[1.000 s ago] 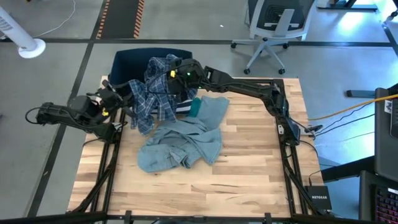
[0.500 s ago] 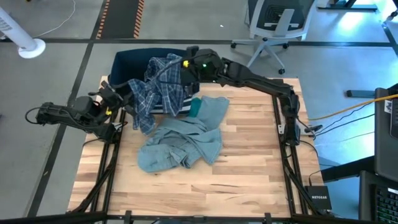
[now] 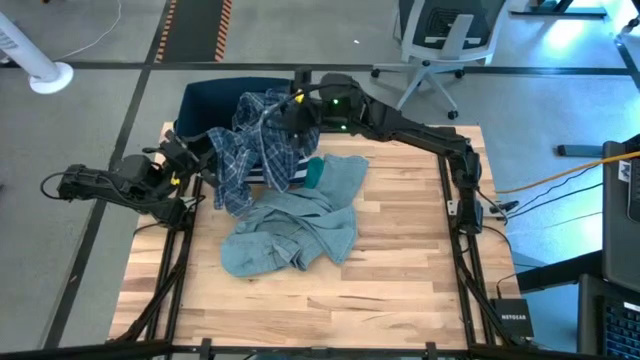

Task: Sort clothes
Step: Put the blue patterned pajama into the blue laundry bin

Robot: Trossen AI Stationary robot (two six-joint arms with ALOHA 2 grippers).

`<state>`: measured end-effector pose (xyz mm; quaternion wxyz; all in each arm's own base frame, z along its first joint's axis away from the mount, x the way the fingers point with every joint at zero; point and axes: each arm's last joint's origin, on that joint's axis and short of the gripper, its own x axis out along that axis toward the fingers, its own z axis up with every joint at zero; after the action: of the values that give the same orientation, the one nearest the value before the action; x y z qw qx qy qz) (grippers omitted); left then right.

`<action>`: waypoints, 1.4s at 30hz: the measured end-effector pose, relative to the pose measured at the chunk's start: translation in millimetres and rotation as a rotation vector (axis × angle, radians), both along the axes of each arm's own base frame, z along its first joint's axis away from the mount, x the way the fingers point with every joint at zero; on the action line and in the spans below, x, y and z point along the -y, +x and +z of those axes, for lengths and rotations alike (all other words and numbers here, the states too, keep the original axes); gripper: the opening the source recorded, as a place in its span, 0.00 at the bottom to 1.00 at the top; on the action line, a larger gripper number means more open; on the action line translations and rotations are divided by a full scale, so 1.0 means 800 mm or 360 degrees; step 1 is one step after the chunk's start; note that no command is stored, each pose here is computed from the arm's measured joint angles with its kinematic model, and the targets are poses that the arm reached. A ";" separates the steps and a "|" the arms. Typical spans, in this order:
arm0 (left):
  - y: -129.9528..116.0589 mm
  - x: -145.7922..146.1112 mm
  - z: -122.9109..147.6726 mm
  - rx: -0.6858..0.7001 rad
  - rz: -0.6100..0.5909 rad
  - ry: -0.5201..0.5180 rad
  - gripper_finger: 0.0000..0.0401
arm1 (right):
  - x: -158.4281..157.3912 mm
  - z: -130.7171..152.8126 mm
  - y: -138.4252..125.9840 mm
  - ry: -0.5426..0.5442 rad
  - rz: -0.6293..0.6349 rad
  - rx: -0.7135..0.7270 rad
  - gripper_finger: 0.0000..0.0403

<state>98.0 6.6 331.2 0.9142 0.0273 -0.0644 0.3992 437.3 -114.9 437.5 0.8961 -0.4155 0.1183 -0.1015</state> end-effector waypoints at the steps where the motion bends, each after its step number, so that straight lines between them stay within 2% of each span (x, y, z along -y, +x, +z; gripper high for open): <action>1: 0.001 0.001 0.000 0.0003 -0.0064 0.0009 0.42 | 0.000 -0.006 0.005 0.0017 0.0044 -0.0003 0.72; 3: 0.003 0.003 0.000 0.0013 -0.0180 0.0023 0.42 | -0.001 -0.018 0.008 0.0081 0.0121 -0.0109 0.72; 6: 0.004 0.004 -0.002 -0.0005 -0.0215 0.0023 0.42 | -0.005 -0.041 0.007 0.0070 0.0122 -0.0384 0.72; 9: 0.004 0.004 -0.004 -0.0027 -0.0205 0.0022 0.42 | -0.012 -0.046 -0.006 0.0056 0.0031 -0.0574 0.72; 18: 0.004 0.003 -0.003 -0.0020 -0.0195 0.0026 0.42 | -0.060 -0.023 -0.065 -0.0110 -0.0179 -0.1005 0.72; 22: 0.004 0.003 -0.003 -0.0026 -0.0195 0.0027 0.42 | -0.068 -0.033 -0.078 -0.0144 -0.0356 -0.1211 0.72; 25: 0.004 0.003 -0.003 -0.0026 -0.0195 0.0027 0.42 | -0.063 -0.058 -0.071 -0.0146 -0.0409 -0.1275 0.72; 29: 0.004 0.003 -0.003 -0.0026 -0.0195 0.0027 0.42 | -0.049 -0.084 -0.048 -0.0185 -0.0374 -0.1131 0.72; 33: 0.004 0.003 -0.004 -0.0033 -0.0194 0.0028 0.42 | -0.036 -0.092 -0.023 -0.0325 -0.0352 -0.0814 0.72; 35: 0.004 0.003 -0.004 -0.0038 -0.0194 0.0029 0.42 | -0.029 -0.086 -0.016 -0.0339 -0.0315 -0.0629 0.72; 38: 0.004 0.003 -0.004 -0.0042 -0.0194 0.0031 0.42 | -0.015 -0.077 -0.009 -0.0285 -0.0194 -0.0405 0.72; 42: 0.004 0.003 -0.005 -0.0048 -0.0194 0.0032 0.42 | 0.011 -0.110 0.009 -0.0167 -0.0162 -0.0408 0.72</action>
<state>101.6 3.8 327.5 0.9373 0.0386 -0.0562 0.3418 444.5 -123.6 349.5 0.8444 -0.4648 0.2473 -0.0990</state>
